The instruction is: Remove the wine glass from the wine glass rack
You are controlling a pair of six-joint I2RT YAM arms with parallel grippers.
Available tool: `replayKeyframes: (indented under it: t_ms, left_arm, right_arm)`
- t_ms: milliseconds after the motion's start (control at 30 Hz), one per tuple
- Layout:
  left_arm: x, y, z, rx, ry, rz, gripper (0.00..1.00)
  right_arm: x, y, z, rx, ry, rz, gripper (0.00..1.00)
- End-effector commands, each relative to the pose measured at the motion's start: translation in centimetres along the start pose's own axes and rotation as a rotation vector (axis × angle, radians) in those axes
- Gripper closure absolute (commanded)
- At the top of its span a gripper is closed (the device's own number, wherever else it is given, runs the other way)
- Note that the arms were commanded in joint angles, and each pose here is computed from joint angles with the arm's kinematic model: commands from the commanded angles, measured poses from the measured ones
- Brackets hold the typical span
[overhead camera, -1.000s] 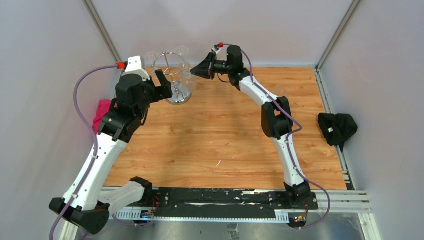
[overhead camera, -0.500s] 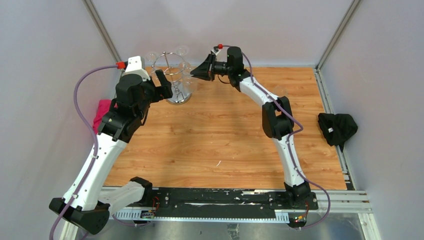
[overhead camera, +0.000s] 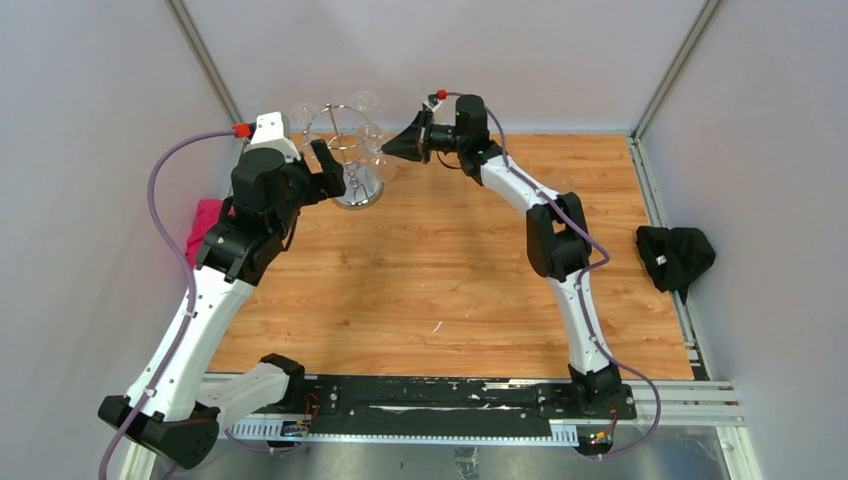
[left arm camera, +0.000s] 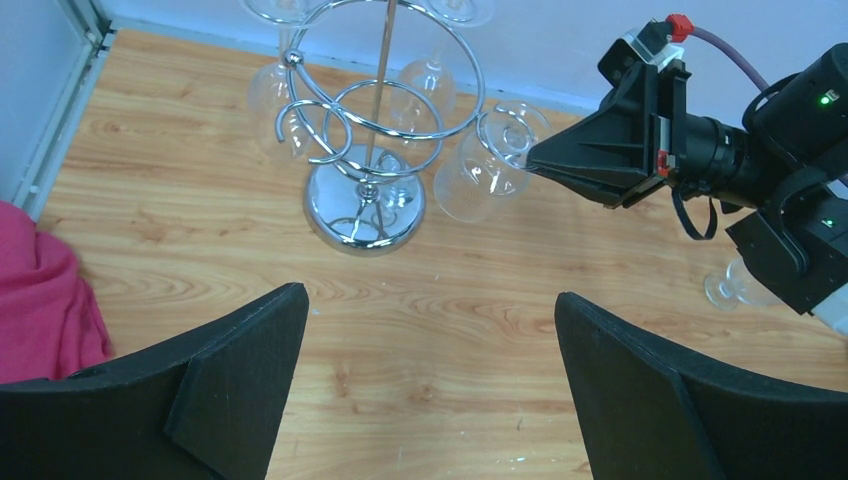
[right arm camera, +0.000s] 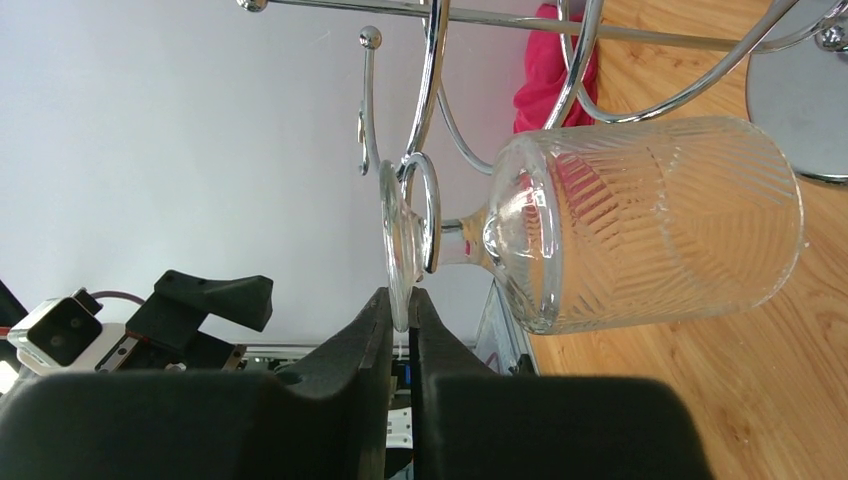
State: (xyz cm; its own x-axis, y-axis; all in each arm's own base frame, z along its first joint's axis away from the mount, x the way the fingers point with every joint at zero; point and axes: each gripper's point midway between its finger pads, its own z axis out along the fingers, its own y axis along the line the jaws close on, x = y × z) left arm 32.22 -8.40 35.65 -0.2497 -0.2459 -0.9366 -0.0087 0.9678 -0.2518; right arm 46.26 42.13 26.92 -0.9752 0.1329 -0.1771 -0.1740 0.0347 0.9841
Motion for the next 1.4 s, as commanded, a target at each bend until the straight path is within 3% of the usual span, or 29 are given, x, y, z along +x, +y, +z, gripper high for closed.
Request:
replayKeyframes:
  t_ms: [0, 300, 833, 1367]
  left_arm:
    - [-0.4, -0.2, -0.3, 0.009, -0.018, -0.007, 0.00]
    - [-0.5, -0.1, -0.6, 0.010, -0.021, -0.008, 0.00]
    - [-0.6, -0.2, -0.8, 0.016, -0.022, -0.012, 0.00]
    - [-0.3, -0.7, -0.3, 0.037, -0.009, -0.022, 0.00]
  right_arm:
    - [1.6, 3.5, 0.0, -0.051, 0.022, -0.049, 0.97]
    - [1.8, 3.9, -0.2, -0.088, -0.010, 0.049, 1.00]
    - [2.3, 7.1, -1.1, -0.097, -0.031, 0.001, 1.00]
    - [4.2, 5.8, -2.3, -0.054, -0.027, 0.007, 1.00]
